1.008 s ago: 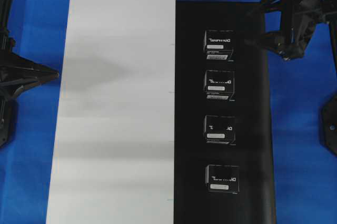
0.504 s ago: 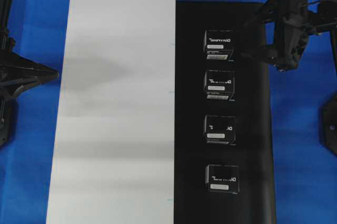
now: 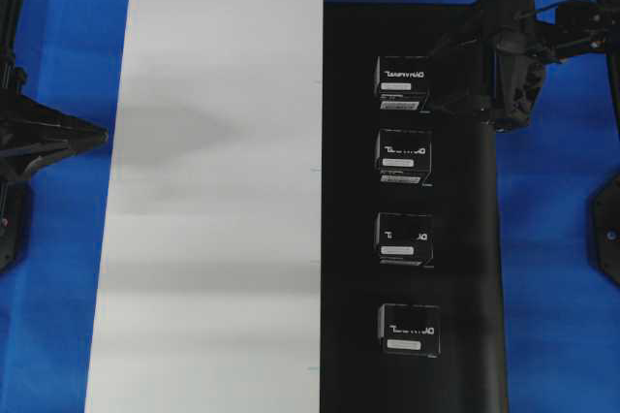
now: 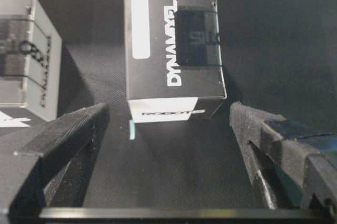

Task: Place the box from the black base onto the white base.
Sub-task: 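Lower the open right gripper around the top black DYNAMIXEL box, then close the right gripper on the top black box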

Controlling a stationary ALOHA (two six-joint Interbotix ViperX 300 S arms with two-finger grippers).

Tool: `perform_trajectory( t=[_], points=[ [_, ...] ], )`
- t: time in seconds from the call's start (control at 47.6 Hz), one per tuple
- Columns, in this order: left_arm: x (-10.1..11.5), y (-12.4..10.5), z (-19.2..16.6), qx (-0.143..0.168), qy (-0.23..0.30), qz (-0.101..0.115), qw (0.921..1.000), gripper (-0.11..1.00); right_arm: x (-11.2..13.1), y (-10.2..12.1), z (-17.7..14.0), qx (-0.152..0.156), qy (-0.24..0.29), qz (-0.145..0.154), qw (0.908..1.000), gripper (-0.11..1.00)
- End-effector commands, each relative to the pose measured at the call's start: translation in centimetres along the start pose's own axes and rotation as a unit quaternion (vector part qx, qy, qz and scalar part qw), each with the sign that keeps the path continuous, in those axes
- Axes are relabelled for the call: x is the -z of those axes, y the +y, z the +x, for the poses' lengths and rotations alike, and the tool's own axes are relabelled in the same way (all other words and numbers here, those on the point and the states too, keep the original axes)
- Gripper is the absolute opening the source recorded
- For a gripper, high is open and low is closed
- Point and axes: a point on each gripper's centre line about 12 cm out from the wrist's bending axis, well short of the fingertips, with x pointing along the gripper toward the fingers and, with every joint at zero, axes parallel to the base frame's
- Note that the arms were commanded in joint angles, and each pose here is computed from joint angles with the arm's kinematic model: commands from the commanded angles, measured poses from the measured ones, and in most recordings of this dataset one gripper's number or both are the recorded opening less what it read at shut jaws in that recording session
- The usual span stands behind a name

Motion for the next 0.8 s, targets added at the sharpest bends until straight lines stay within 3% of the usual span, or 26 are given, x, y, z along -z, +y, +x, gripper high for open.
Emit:
perform_trajectory(
  t=[0.0, 0.546, 0.777],
  points=[
    [-1.0, 0.0, 0.1, -0.001, -0.012, 0.000, 0.9999, -0.03, -0.3, -0.2, 0.6, -0.003, 0.001, 0.000, 1.0000, 1.00],
    [-1.1, 0.0, 0.1, -0.001, -0.013, 0.000, 0.9999, -0.03, -0.4, -0.7, 1.9, -0.006, 0.011, 0.003, 0.9999, 1.00],
    [-1.0, 0.0, 0.1, -0.001, -0.011, -0.009, 0.9999, -0.03, -0.1, -0.8, 2.4, -0.005, 0.019, 0.005, 0.9998, 1.00]
  ],
)
